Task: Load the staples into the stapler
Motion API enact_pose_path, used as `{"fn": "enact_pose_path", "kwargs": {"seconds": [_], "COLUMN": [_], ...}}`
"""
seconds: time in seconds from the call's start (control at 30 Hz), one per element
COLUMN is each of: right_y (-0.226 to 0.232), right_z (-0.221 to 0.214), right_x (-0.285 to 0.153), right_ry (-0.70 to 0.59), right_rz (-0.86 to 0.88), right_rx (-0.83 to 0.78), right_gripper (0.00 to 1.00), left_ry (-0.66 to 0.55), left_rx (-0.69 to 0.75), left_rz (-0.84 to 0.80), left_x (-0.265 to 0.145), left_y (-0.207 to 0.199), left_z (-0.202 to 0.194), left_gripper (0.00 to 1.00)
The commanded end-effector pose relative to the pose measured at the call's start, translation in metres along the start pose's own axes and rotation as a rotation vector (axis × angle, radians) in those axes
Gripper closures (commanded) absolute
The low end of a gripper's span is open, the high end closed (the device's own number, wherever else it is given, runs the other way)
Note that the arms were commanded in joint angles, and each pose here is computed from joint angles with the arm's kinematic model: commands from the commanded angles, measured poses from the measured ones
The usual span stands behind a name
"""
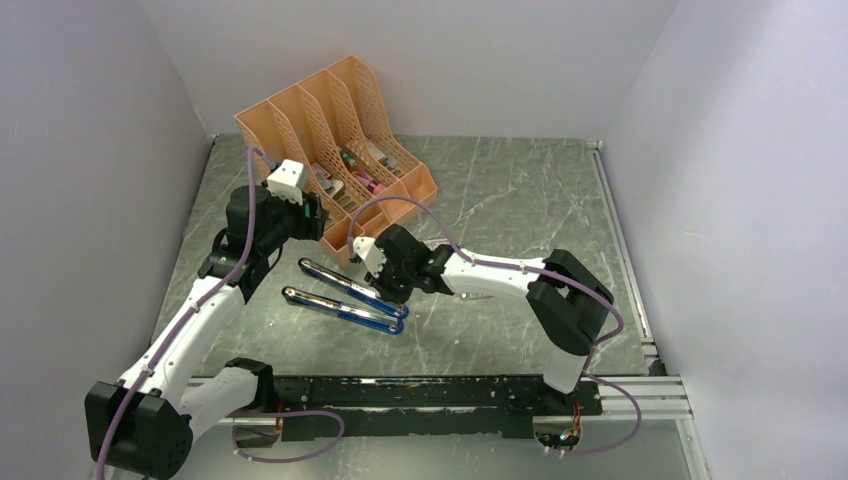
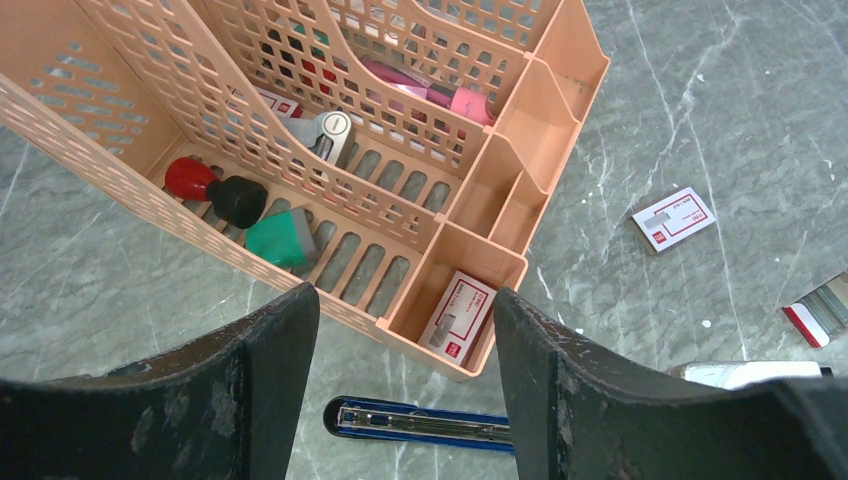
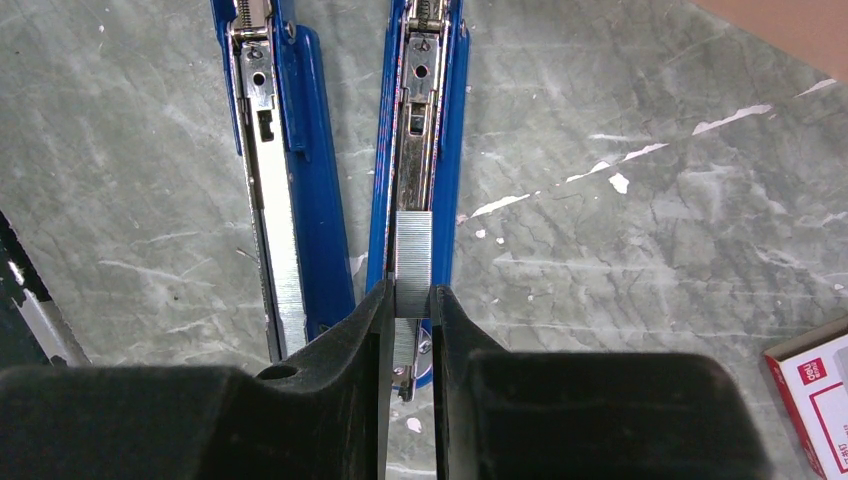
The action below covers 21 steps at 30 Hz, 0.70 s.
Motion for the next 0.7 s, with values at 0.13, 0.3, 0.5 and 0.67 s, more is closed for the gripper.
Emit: {"fn": "enact_pose_path", "kwargs": {"seconds": [0.13,0.3,0.5,0.67], "right_y": [-0.002,0.0,0.004,0.004], "right_z": [0.017,0.024,0.024,0.016], "right_x": [-0.01,-0.014,-0.014,-0.005], "right_ry": [-0.064,-0.107,-0.115,-0.049], "right_rz": [-0.037,-0.031,-0.022,-0.009], "right_rx": [0.039,0.143,0.205,0.215], "right_gripper": [1.0,1.0,1.0,1.0], "left_ry": [-0.011,-0.012,-0.012,-0.012], "left_rx": [0.009,0.008,0.008,0.008], "left_rz": [0.026,0.024,0.022,0.024], "left_x": [-0.001,-0.001,-0.001,-0.001], "left_y": [0.005,0.005,0.005,0.005], "left_z": [0.001,0.001,0.001,0.001], "left_gripper": [0.31,0.31,0.31,0.31]}}
Point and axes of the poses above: each gripper's point midway between its finger pads, its own x axis out along the fingers, its own y axis along the line the jaws close on, z = x × y, the point moved 6 cm from there along -x, back along the fingers, and after that the axes turned 6 degrees about x, right-handed, at the moved point
